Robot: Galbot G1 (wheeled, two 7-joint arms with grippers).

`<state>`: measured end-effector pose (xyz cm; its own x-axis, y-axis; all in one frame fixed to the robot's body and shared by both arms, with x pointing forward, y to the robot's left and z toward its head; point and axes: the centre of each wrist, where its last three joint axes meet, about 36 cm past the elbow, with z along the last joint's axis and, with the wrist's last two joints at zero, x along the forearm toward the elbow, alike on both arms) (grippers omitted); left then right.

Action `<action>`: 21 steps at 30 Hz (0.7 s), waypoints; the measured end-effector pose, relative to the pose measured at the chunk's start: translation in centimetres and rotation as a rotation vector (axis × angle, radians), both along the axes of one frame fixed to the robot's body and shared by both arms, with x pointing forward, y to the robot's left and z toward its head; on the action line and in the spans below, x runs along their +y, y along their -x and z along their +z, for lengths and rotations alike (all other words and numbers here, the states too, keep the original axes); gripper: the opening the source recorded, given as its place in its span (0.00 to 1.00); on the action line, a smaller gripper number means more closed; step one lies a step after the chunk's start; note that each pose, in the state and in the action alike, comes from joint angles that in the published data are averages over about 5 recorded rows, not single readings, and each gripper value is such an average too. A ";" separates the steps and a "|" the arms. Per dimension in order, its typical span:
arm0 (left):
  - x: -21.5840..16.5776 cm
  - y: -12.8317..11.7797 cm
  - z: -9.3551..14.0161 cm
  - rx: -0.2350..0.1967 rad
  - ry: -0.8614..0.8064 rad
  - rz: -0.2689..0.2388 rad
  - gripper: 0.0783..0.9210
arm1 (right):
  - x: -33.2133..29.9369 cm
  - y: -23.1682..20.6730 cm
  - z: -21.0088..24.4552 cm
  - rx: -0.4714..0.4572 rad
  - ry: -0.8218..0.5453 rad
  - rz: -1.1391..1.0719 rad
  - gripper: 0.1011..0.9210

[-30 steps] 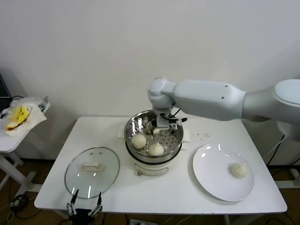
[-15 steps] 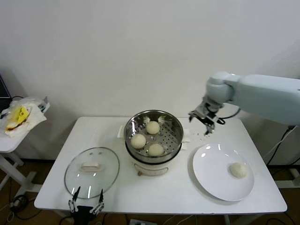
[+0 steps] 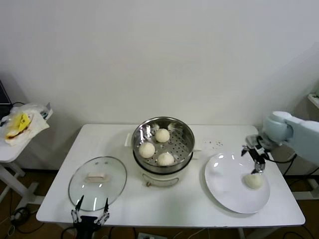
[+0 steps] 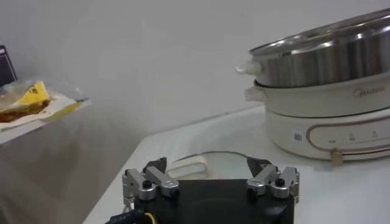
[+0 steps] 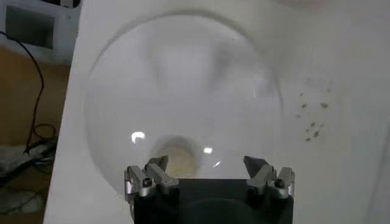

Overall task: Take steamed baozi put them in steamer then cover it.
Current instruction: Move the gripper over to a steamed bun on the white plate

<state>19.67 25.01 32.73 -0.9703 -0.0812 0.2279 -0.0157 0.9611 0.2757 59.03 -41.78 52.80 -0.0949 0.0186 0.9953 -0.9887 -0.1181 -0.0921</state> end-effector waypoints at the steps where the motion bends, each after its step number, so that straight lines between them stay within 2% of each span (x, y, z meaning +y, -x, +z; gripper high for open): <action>1: 0.0 0.0 0.0 0.001 -0.001 0.000 0.88 | -0.5 0.2 -0.7 0.005 0.003 -0.013 0.88; 9: -0.1 0.0 -0.2 0.008 -0.008 0.004 0.88 | -3.1 1.3 -4.2 0.034 0.020 -0.092 0.88; 21: 0.1 0.0 -0.4 0.014 -0.013 0.007 0.88 | -3.6 0.4 -6.4 0.040 0.024 -0.133 0.88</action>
